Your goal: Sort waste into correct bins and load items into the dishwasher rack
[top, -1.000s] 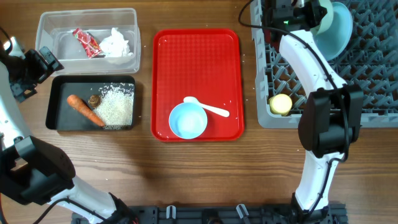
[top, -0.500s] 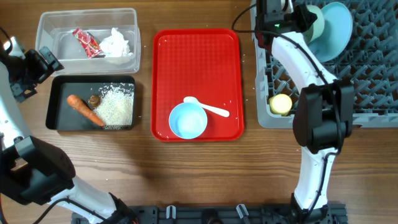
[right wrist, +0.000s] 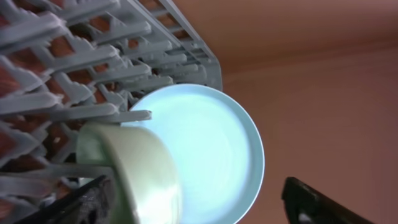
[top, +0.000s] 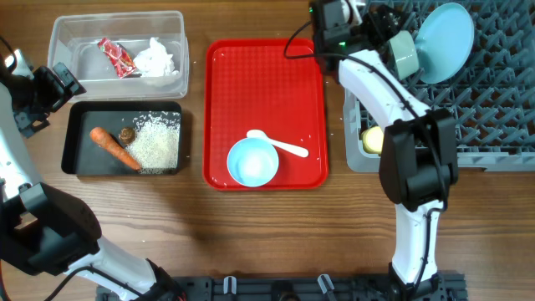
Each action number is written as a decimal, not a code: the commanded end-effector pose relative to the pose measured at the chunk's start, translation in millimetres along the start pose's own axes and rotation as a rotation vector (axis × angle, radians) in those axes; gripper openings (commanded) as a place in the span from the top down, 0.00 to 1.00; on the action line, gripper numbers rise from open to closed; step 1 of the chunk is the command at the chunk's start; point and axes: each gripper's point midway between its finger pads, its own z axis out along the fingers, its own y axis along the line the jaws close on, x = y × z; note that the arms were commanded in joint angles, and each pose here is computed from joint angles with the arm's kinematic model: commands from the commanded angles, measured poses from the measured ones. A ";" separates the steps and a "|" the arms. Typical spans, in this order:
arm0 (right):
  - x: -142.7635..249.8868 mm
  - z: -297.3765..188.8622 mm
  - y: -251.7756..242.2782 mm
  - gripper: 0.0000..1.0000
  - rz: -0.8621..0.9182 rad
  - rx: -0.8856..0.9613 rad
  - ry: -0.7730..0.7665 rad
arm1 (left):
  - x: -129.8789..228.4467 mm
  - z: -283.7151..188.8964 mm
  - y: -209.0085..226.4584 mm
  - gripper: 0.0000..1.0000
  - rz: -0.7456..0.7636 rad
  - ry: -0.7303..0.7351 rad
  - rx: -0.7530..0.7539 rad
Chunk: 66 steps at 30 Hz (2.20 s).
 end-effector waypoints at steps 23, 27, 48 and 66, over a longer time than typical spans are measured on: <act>-17.6 -270.5 108.9 0.00 0.051 -1.413 -0.381 | -1.3 -12.2 -2.9 0.00 0.005 -0.032 0.007; 1.3 -327.3 116.6 0.10 0.065 -1.754 -0.286 | -1.3 -12.2 -2.9 0.00 0.005 -0.032 0.008; 105.3 -287.8 209.5 0.37 0.094 -1.682 0.203 | -1.3 -12.2 -2.9 0.00 0.005 -0.032 0.007; 52.7 -252.2 76.2 0.96 0.389 -1.420 -0.085 | -1.3 -12.2 -2.9 0.00 0.005 -0.032 0.008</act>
